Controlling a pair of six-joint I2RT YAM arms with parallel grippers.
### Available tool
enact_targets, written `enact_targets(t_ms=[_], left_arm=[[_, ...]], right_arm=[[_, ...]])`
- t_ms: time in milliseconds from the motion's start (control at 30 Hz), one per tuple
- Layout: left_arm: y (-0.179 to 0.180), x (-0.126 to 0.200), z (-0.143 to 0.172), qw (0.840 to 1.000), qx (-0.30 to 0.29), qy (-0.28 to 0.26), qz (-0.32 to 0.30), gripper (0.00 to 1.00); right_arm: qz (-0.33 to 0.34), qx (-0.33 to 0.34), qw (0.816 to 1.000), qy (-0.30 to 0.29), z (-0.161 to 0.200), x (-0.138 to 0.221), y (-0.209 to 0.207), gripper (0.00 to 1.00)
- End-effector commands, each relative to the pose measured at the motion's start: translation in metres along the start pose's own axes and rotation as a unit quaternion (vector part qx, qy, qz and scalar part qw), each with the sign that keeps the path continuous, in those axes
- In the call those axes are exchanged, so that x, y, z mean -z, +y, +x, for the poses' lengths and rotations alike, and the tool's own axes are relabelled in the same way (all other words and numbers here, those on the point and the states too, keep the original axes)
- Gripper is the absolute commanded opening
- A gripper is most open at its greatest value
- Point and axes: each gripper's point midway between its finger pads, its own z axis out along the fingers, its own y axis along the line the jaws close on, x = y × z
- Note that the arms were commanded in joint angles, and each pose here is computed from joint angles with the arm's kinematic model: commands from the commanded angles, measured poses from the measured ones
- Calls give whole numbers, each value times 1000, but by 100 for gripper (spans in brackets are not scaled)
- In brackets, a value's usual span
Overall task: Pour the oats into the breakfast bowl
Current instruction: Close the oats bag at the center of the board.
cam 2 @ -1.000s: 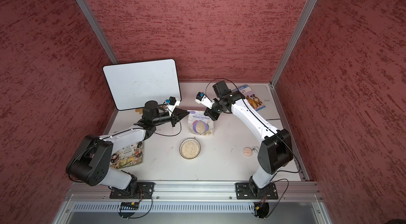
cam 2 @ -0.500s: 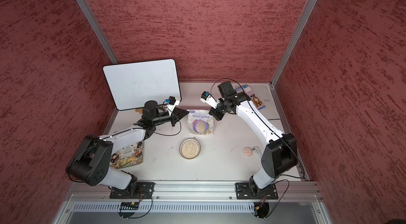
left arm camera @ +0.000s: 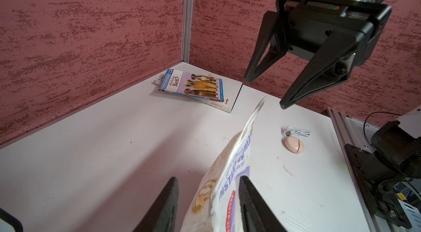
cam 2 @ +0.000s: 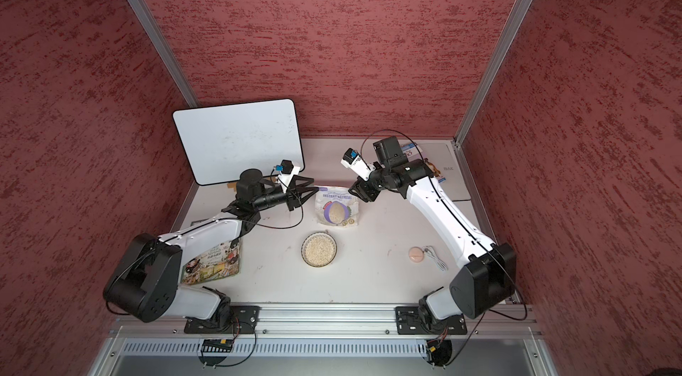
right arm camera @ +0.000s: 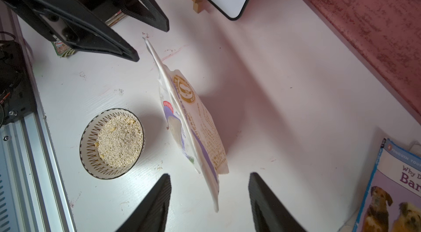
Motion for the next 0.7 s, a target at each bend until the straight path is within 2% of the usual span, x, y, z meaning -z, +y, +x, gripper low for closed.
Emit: enact_targets(t_ms=[0, 133, 233, 367, 533, 567, 600, 667], left_arm=[[-7, 8, -9, 1000, -3, -9, -13, 53], [-14, 19, -26, 999, -3, -24, -31, 59], [-11, 30, -39, 997, 12, -35, -70, 68], [1, 46, -57, 989, 40, -47, -138, 76], [35, 73, -63, 958, 93, -43, -266, 84], [43, 83, -61, 947, 103, -43, -300, 95], [50, 93, -57, 936, 112, -41, -332, 99], [62, 112, -49, 915, 123, -39, -383, 100]], right_arm=[[29, -6, 998, -48, -17, 20, -3, 58], [88, -32, 992, -80, -26, 38, -17, 57], [133, -66, 983, -111, -31, 55, -26, 57], [207, -125, 958, -152, -29, 80, -44, 58], [290, -188, 917, -200, -15, 107, -62, 66], [309, -200, 907, -206, -12, 114, -66, 68], [328, -211, 898, -206, -5, 117, -70, 69], [367, -229, 878, -204, 9, 125, -79, 72]])
